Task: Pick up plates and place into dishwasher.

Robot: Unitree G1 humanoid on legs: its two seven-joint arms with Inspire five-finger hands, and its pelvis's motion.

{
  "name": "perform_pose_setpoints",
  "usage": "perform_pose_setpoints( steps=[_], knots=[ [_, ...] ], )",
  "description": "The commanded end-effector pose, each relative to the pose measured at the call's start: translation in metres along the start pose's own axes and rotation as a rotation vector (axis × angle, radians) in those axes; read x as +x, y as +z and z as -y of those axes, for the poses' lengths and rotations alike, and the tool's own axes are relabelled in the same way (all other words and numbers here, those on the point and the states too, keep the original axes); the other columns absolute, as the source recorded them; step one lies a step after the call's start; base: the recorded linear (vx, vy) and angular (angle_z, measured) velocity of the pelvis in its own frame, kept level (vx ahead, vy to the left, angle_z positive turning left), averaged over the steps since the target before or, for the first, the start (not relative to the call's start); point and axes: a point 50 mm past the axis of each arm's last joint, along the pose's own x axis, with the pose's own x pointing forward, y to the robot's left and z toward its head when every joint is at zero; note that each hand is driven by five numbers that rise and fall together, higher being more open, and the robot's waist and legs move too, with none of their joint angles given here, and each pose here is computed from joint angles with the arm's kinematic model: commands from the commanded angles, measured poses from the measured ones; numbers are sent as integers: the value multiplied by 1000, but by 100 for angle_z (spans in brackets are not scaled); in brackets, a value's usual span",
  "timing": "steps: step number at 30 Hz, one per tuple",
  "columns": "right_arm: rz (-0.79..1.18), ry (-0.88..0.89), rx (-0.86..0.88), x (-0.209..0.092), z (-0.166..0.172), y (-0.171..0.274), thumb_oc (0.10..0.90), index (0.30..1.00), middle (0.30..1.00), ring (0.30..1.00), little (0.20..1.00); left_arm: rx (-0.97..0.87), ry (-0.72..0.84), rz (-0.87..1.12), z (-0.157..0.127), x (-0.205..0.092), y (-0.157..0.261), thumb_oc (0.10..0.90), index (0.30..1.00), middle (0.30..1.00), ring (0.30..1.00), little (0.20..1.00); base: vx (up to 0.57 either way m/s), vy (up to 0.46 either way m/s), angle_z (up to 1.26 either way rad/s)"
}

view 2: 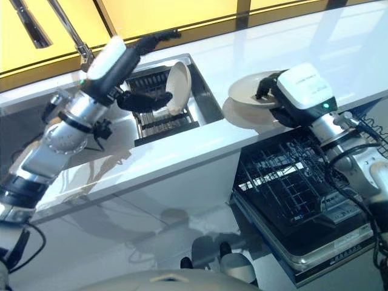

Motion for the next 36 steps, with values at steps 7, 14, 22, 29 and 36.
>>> perform_pose_setpoints(
  steps=[7, 14, 22, 29, 36],
  knots=[
    [-110, -334, -152, -27, 69, -30, 100, 300, 300, 300, 200, 67, 226, 12, -42, -2, -1, 800, 900, 900, 900, 900, 0, 0, 0],
    [-211, -334, -178, -66, 68, -41, 100, 300, 300, 300, 200, 49, 281, -29, -42, -12, -11, 800, 900, 900, 900, 900, 10, 12, -8],
    [-299, -284, -129, -93, 58, -46, 100, 300, 300, 300, 200, 6, 332, -90, -40, -12, -22, 800, 900, 900, 900, 900, -3, 6, -15],
    [-359, -227, -11, -106, 41, -46, 100, 300, 300, 300, 200, -42, 344, -99, -35, -6, -23, 800, 900, 900, 900, 900, -5, -1, -9],
    [-413, -156, 337, -109, 16, -35, 100, 300, 300, 300, 200, -89, 339, -102, -27, -14, -24, 800, 900, 900, 900, 900, -2, -4, -2]
  ],
)
